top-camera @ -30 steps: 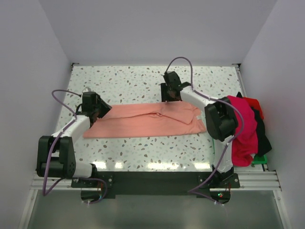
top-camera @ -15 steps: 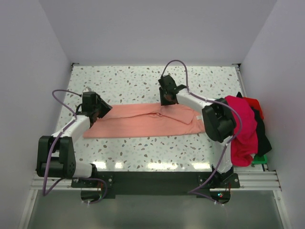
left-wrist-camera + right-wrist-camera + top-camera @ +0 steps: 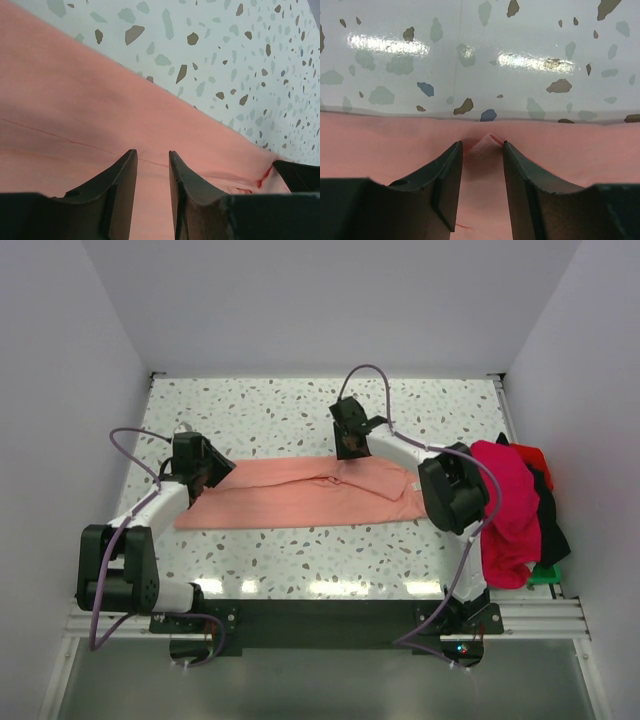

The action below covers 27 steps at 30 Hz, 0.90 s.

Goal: Fold and stack the t-shirts
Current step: Fold the tshirt

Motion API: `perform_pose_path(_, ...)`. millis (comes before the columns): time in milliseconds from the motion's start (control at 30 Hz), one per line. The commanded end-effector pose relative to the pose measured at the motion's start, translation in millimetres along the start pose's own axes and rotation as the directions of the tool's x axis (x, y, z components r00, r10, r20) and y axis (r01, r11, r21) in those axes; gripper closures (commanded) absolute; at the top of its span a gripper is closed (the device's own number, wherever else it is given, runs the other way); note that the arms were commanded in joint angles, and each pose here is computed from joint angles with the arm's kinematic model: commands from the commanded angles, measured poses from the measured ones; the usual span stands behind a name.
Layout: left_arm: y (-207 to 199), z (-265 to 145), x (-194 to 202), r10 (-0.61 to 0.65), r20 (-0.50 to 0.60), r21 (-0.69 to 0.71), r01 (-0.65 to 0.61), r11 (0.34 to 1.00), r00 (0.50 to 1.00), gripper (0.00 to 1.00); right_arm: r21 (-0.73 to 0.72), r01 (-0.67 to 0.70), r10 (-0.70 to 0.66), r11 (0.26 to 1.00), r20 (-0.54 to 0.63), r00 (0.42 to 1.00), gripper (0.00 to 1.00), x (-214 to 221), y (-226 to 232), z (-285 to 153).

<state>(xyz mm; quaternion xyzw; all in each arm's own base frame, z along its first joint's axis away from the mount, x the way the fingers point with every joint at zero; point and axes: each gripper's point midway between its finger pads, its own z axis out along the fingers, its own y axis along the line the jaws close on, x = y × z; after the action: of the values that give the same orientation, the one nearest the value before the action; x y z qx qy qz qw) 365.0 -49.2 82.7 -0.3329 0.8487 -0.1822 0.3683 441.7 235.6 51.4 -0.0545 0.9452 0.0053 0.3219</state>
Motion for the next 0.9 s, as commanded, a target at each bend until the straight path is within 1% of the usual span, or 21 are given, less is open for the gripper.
perform_pose_path(0, -10, 1, -7, 0.029, 0.027, 0.041, -0.03, 0.999, 0.999, 0.63, 0.017, 0.005, -0.005, 1.0, 0.023, 1.0, 0.58, -11, 0, 5)
perform_pose_path(133, -9, 1, -6, 0.031, 0.026, 0.038, -0.032, 0.999, 0.999, 0.63, 0.027, 0.005, -0.005, 1.0, 0.016, 1.0, 0.59, -8, -2, 6)
perform_pose_path(200, -8, 1, -6, 0.031, 0.025, 0.037, -0.031, 0.999, 0.999, 0.64, 0.026, -0.004, 0.003, 1.0, 0.029, 1.0, 0.62, -8, -4, -1)
perform_pose_path(267, -9, 1, -6, 0.028, 0.024, 0.038, -0.028, 0.999, 0.999, 0.64, 0.028, -0.01, 0.009, 1.0, 0.028, 1.0, 0.71, -3, -7, -5)
perform_pose_path(300, -8, 2, -5, 0.028, 0.023, 0.037, -0.028, 0.999, 0.999, 0.64, 0.019, -0.024, 0.023, 1.0, 0.044, 0.999, 0.74, -8, -7, -13)
perform_pose_path(333, -9, 2, -5, 0.028, 0.021, 0.038, -0.028, 0.999, 0.999, 0.64, 0.02, -0.026, 0.025, 0.999, 0.035, 0.999, 0.8, -3, -8, -14)
perform_pose_path(400, -8, 1, -5, 0.029, 0.023, 0.037, -0.03, 0.999, 0.999, 0.64, 0.004, -0.043, 0.042, 0.999, 0.054, 0.998, 0.85, -6, -7, -25)
perform_pose_path(433, -8, 1, -5, 0.028, 0.021, 0.038, -0.028, 0.999, 0.999, 0.64, 0.003, -0.045, 0.045, 0.999, 0.045, 0.998, 0.9, 0, -8, -27)
perform_pose_path(500, -8, 1, -5, 0.026, 0.021, 0.038, -0.027, 0.999, 0.999, 0.64, -0.026, -0.064, 0.065, 0.998, 0.053, 0.996, 0.94, -1, -5, -36)
perform_pose_path(533, -8, 1, -4, 0.028, 0.02, 0.037, -0.028, 0.999, 0.999, 0.64, -0.028, -0.064, 0.065, 0.998, 0.042, 0.997, 0.96, 7, -6, -38)
perform_pose_path(700, -6, 1, -3, 0.027, 0.017, 0.034, -0.028, 0.999, 0.999, 0.64, -0.079, -0.109, 0.113, 0.991, 0.052, 0.992, 0.96, 20, 0, -55)
perform_pose_path(733, -12, 2, -7, 0.028, 0.037, 0.057, -0.03, 0.998, 0.999, 0.64, -0.088, -0.11, 0.114, 0.99, 0.049, 0.992, 0.96, 27, 2, -61)
perform_pose_path(867, -11, 2, -6, 0.027, 0.035, 0.057, -0.029, 0.998, 0.999, 0.64, -0.153, -0.161, 0.171, 0.975, 0.054, 0.984, 0.97, 41, 17, -73)
